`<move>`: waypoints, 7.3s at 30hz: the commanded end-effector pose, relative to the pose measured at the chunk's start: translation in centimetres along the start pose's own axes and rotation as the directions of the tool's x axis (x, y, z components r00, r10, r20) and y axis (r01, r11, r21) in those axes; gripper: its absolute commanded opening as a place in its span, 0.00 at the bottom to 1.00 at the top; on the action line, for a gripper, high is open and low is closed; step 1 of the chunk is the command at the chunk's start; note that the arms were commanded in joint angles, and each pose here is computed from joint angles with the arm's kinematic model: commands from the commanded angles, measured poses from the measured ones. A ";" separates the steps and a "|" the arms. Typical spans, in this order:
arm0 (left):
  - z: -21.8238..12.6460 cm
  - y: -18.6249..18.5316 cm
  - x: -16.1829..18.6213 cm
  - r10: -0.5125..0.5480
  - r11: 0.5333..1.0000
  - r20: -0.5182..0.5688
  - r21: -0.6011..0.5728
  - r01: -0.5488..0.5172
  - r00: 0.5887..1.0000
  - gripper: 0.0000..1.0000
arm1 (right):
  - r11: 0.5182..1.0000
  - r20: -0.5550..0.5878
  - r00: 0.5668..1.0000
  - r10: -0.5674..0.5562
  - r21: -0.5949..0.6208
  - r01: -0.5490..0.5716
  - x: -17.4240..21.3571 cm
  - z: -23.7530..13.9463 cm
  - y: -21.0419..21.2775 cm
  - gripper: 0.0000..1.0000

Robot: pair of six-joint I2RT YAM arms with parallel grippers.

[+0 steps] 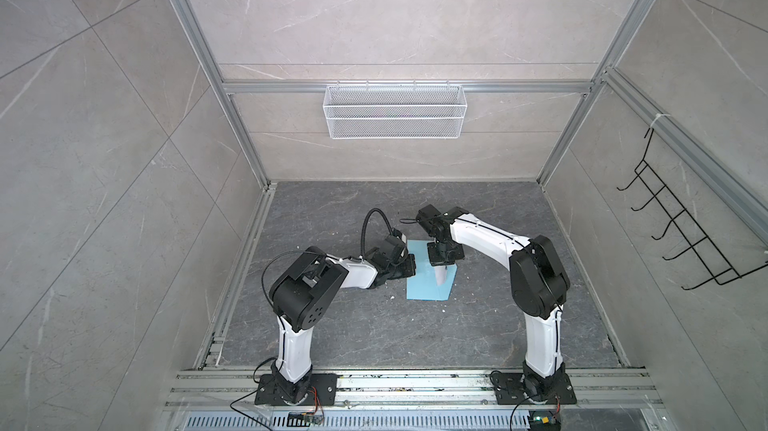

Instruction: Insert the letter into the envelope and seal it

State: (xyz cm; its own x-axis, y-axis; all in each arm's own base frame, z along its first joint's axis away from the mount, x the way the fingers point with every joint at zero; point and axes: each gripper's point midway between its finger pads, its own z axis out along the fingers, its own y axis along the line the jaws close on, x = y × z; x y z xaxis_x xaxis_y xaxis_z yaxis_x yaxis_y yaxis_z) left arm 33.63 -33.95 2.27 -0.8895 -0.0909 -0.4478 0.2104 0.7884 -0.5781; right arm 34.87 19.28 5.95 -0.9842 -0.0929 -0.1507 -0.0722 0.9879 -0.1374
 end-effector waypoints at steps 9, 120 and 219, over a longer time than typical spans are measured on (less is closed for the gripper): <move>1.1 2.9 3.0 -0.020 0.996 -0.082 -0.088 0.013 0.996 0.00 | 0.999 0.178 0.984 -0.002 -0.037 0.008 -2.5 -2.4 -0.8 0.00; 2.0 2.9 3.7 -0.029 0.995 -0.100 -0.099 0.019 0.995 0.00 | 0.937 0.197 0.938 0.285 -0.265 -0.229 -0.6 0.4 -4.7 0.00; 2.1 2.1 4.0 -0.024 0.996 -0.095 -0.083 0.017 0.995 0.00 | 0.850 0.089 0.947 0.310 -0.473 -0.234 -1.2 2.1 2.1 0.09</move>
State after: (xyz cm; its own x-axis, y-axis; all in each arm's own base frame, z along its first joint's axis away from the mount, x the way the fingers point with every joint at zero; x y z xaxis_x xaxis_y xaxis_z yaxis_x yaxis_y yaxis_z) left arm 34.09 -36.01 2.27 -0.8774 -0.1083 -0.4673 0.2312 0.7581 -0.6097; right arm 36.36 20.36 2.85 -0.9149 0.2953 -0.2751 0.1751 0.9046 0.3886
